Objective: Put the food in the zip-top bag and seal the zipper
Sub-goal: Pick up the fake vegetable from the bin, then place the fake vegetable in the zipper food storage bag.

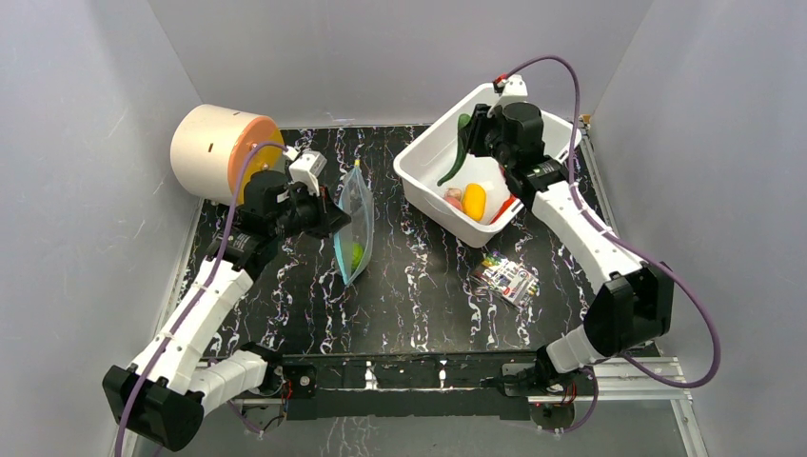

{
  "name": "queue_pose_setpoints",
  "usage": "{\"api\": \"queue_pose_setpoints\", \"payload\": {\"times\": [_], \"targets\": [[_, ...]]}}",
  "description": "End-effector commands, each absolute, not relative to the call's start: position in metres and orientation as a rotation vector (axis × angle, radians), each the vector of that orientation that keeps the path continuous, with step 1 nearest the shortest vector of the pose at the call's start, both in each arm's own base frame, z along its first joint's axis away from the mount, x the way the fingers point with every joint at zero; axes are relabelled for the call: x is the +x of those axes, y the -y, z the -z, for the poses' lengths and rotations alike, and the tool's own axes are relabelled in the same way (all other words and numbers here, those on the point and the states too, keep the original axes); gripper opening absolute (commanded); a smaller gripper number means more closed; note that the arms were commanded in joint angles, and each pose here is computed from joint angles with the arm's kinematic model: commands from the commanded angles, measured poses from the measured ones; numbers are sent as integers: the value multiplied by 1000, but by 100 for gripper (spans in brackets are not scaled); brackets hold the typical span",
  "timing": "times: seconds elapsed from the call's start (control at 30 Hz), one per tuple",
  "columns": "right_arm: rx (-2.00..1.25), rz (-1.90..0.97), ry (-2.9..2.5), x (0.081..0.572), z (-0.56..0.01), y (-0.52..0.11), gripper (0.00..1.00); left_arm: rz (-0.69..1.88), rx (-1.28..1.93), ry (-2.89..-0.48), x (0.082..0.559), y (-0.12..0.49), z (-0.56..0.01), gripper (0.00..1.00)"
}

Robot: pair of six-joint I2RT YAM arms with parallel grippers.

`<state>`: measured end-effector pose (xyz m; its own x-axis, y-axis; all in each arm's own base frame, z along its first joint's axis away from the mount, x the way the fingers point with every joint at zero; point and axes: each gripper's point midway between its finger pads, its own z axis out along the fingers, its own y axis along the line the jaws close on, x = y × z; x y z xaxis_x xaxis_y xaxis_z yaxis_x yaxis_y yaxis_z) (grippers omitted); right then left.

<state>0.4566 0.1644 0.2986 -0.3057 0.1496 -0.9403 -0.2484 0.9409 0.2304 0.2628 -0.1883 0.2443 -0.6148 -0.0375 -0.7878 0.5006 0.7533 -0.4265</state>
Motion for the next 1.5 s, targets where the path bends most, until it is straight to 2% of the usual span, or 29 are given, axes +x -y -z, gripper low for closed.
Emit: {"api": "queue_pose_setpoints", "payload": {"times": [0.0, 0.17, 0.5, 1.03, 1.47], "targets": [[-146, -532, -1678, 433, -354, -198, 13, 654, 366, -2016, 282, 174, -269, 0], [-228, -633, -1589, 398, -387, -233, 13, 668, 361, -1987, 288, 178, -291, 0], [-398, -837, -1388, 335, -433, -294, 13, 803, 316, -2034, 278, 192, -285, 0], [-622, -900, -941, 270, -501, -310, 13, 937, 361, -2092, 255, 203, -290, 0], [-871, -799, -791, 247, -469, -348, 17, 1099, 326, -2072, 238, 215, -301, 0]]}}
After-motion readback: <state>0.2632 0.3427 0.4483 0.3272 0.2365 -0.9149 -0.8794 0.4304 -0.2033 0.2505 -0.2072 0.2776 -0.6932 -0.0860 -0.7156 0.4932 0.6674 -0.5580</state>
